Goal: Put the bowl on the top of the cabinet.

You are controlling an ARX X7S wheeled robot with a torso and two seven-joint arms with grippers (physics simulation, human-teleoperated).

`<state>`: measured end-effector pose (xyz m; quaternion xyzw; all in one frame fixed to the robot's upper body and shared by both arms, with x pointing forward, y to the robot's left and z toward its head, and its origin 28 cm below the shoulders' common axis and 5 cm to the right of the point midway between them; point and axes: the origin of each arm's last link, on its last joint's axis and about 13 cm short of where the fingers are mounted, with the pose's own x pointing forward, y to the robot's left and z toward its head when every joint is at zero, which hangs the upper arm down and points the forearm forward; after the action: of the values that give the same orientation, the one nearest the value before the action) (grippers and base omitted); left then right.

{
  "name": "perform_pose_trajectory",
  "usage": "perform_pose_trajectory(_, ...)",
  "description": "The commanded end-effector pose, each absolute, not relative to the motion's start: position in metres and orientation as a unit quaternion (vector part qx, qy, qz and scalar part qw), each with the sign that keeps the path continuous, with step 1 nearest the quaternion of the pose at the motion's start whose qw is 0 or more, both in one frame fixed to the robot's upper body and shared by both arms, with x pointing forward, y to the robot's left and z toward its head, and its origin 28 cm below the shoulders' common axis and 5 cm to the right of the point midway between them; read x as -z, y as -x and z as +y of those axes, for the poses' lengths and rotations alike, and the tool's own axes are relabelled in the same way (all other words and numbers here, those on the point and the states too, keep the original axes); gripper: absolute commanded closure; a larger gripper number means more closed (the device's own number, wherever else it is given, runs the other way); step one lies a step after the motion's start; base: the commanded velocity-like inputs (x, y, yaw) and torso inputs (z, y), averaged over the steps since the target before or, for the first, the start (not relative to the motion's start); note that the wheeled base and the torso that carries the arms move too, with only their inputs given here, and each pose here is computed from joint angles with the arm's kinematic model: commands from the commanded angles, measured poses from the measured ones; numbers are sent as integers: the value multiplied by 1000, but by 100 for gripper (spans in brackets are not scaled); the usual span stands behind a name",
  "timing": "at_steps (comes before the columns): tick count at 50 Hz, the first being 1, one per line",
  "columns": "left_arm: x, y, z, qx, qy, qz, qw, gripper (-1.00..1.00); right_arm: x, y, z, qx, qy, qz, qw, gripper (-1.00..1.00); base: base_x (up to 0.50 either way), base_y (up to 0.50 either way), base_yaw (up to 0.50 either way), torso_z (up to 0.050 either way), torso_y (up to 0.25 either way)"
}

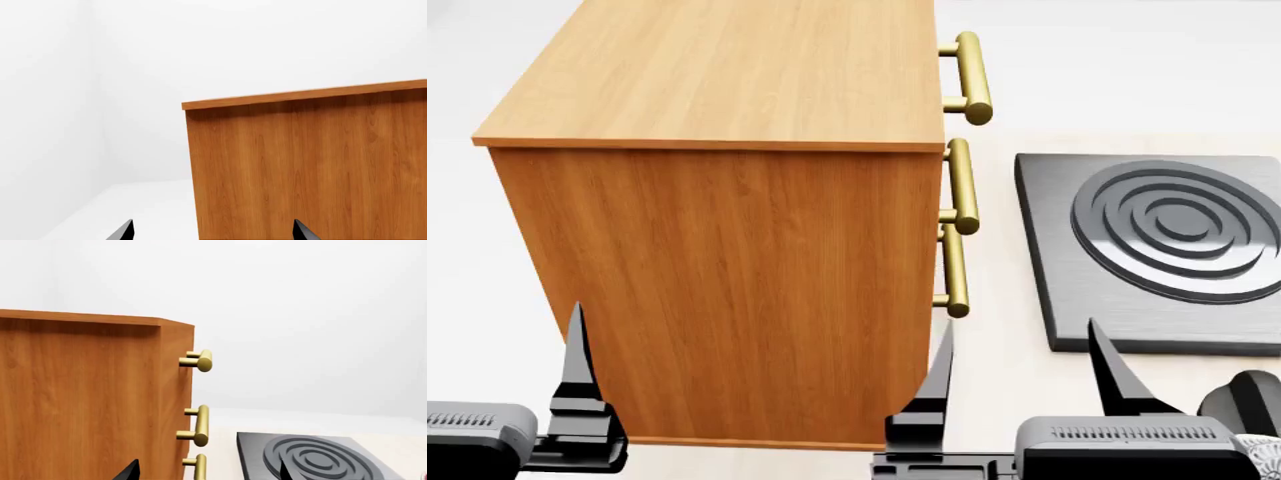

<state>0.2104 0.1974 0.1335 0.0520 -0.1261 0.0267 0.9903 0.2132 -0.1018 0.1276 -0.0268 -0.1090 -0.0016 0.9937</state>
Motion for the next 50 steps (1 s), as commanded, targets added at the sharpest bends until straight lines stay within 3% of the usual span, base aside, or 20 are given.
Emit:
perform_pose_trajectory(1, -133, -210, 197, -27, -52, -125, 990, -100, -127, -213, -102, 7, 29, -109, 994, -100, 0, 0, 0, 0, 0)
perform_pose_trajectory(20, -129, -213, 198, -27, -46, -119, 991, -100, -148, -191, -121, 42, 122, -48, 990, -100, 0, 0, 0, 0, 0)
perform_pose_trajectory(25, -131, -213, 198, -28, -47, -118, 991, -100, -153, -179, -127, -1, 107, 30, 994, -100, 0, 0, 0, 0, 0)
perform_pose_trajectory(32, -131, -214, 198, -27, -52, -117, 991, -100, -158, -166, -136, 11, 131, 69, 989, -100, 0, 0, 0, 0, 0)
perform_pose_trajectory(50, -133, -213, 197, -28, -56, -118, 991, -100, -166, -135, -160, 71, 212, 102, 969, -100, 0, 0, 0, 0, 0)
